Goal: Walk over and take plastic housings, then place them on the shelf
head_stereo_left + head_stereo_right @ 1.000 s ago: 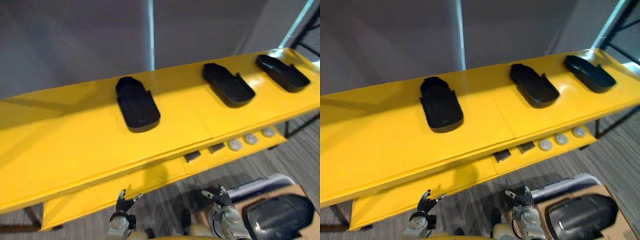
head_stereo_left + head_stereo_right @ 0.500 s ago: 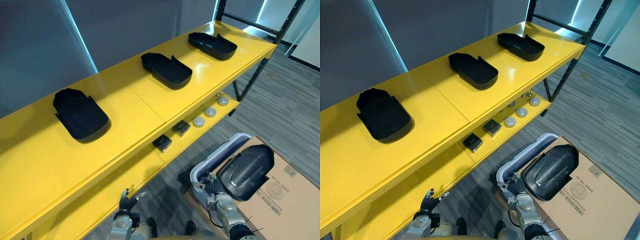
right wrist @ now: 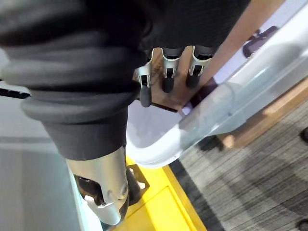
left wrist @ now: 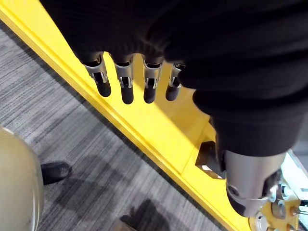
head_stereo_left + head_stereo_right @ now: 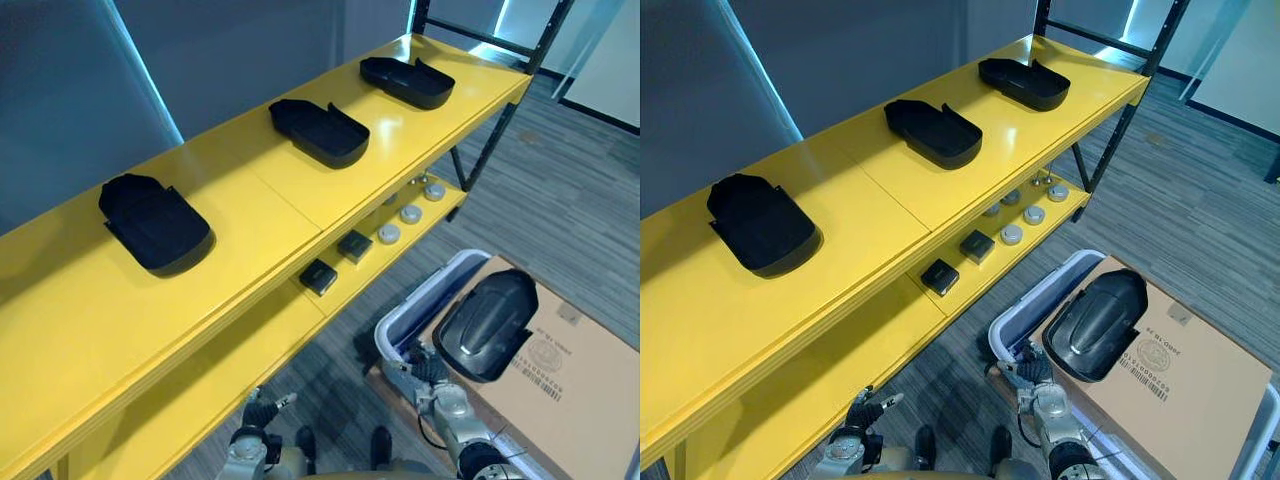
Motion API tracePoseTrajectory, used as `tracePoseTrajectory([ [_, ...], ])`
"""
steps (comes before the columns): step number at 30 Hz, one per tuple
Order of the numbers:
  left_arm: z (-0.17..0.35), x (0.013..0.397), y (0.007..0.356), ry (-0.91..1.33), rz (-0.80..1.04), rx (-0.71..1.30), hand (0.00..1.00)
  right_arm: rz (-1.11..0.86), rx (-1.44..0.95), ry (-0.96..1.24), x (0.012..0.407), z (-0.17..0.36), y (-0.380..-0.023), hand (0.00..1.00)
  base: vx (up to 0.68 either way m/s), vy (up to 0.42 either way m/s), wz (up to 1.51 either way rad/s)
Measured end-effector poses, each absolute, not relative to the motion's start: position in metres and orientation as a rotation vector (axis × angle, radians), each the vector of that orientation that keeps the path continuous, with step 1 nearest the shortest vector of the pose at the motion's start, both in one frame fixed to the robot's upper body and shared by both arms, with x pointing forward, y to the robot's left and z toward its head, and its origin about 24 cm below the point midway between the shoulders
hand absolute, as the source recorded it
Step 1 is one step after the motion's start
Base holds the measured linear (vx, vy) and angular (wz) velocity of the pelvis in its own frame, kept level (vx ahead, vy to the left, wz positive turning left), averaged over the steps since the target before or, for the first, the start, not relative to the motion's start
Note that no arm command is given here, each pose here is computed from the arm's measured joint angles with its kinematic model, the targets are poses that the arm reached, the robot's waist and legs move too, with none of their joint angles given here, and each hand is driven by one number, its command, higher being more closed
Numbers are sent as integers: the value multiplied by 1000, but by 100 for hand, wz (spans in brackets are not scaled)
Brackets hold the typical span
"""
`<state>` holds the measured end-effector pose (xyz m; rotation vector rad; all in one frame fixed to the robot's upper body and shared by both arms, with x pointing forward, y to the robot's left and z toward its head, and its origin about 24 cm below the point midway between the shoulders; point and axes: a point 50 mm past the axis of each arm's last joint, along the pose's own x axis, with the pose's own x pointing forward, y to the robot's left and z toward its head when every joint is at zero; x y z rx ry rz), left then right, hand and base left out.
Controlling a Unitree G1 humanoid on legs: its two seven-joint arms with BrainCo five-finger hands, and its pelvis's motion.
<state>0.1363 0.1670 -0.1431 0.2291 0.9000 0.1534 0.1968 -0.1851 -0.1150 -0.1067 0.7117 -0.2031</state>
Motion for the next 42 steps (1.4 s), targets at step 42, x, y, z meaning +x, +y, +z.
tracePoseTrajectory([
  [42,-146,132,174,937,221,174,0,-319,-102,715,178,-115,-194,0,-1,2,-64],
])
